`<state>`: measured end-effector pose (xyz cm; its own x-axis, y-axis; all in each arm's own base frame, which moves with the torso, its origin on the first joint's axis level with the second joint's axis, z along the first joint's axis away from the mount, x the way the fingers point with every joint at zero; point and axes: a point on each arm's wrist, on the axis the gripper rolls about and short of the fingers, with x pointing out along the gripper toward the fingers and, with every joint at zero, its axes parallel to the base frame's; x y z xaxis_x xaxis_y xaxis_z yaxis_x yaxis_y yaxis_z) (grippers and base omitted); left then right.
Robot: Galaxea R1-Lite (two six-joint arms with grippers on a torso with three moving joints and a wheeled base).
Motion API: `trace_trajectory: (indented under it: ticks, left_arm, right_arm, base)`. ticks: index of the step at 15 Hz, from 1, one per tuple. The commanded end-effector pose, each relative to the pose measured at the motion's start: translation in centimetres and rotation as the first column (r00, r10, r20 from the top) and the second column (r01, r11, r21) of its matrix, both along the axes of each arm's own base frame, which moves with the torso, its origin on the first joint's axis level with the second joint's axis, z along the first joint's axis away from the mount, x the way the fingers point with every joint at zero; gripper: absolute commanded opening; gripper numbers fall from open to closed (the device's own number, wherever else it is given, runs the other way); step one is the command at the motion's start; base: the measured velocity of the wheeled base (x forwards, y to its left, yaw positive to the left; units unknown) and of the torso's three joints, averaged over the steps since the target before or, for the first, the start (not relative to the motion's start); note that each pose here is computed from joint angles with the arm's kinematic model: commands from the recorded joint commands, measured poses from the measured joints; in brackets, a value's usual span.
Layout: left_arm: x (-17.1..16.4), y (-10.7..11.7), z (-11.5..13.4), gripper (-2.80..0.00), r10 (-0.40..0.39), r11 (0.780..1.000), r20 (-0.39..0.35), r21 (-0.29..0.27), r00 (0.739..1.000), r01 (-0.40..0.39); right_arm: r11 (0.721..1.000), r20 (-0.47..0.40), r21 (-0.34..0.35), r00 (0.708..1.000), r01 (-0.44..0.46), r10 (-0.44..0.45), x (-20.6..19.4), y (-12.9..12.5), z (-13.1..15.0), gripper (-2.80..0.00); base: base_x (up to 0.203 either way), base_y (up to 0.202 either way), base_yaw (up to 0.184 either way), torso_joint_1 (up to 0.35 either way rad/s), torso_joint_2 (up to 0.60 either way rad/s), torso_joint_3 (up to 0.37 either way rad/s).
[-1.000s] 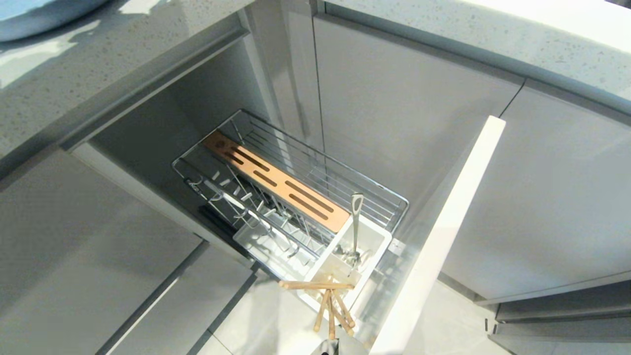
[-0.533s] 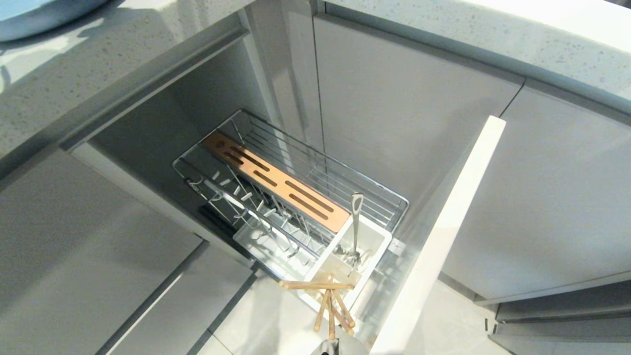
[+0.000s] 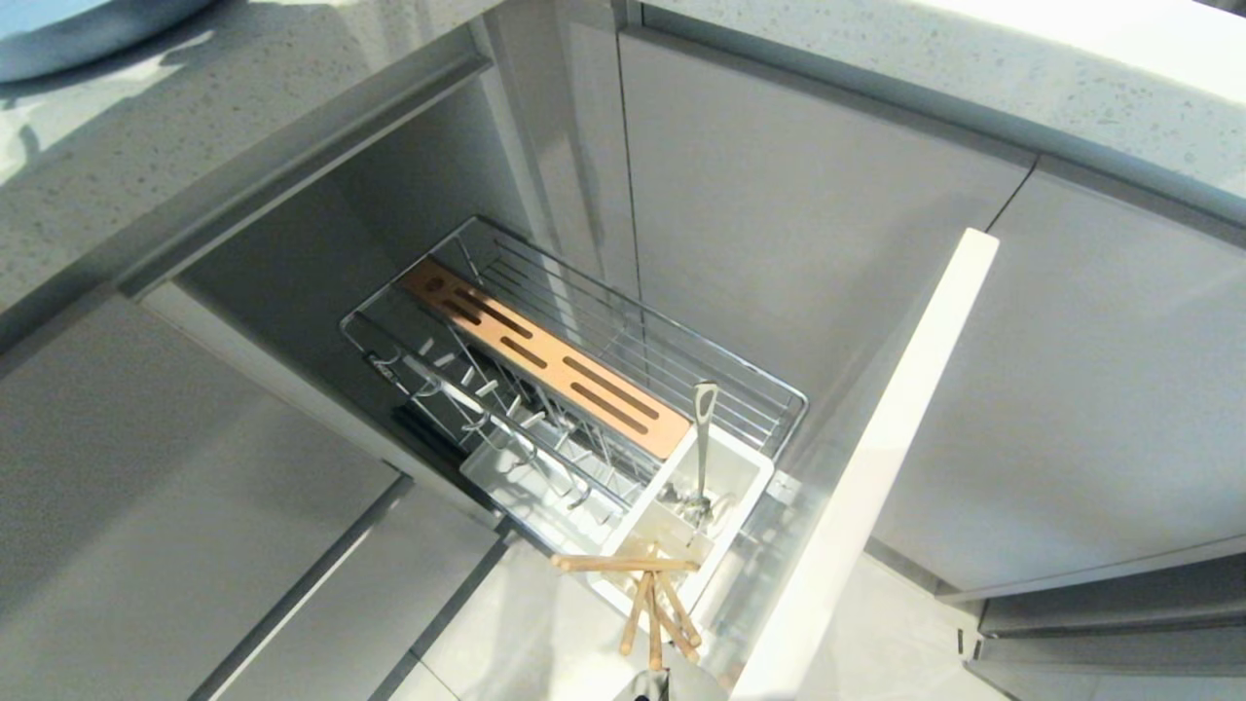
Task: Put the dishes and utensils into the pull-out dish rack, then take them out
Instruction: Pick up the bowl and place it in the cupboard
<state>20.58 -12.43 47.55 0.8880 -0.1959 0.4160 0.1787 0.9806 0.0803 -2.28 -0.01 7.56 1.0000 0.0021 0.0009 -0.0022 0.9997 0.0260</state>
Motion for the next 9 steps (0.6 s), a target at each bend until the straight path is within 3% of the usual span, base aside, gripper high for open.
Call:
trace_trajectory:
  ticks: [1, 9]
  left_arm:
    - [0.3, 0.2, 0.0, 0.0, -0.022, 1.0, 0.018, 0.014, 1.0, 0.022]
    - [1.7, 0.2, -0.6, 0.0, -0.035, 0.998, 0.007, 0.046, 0.999, 0.034]
  right_arm:
    - [1.0, 0.0, 0.0, 1.0, 0.0, 0.0, 0.0, 0.0, 0.0, -2.8]
    - [1.0, -0.001, 0.0, 1.0, 0.0, 0.0, 0.0, 0.0, 0.0, -2.8]
  base:
    - [0.0, 0.0, 0.0, 0.0, 0.0, 0.0]
    - [0.0, 0.0, 0.0, 0.0, 0.0, 0.0]
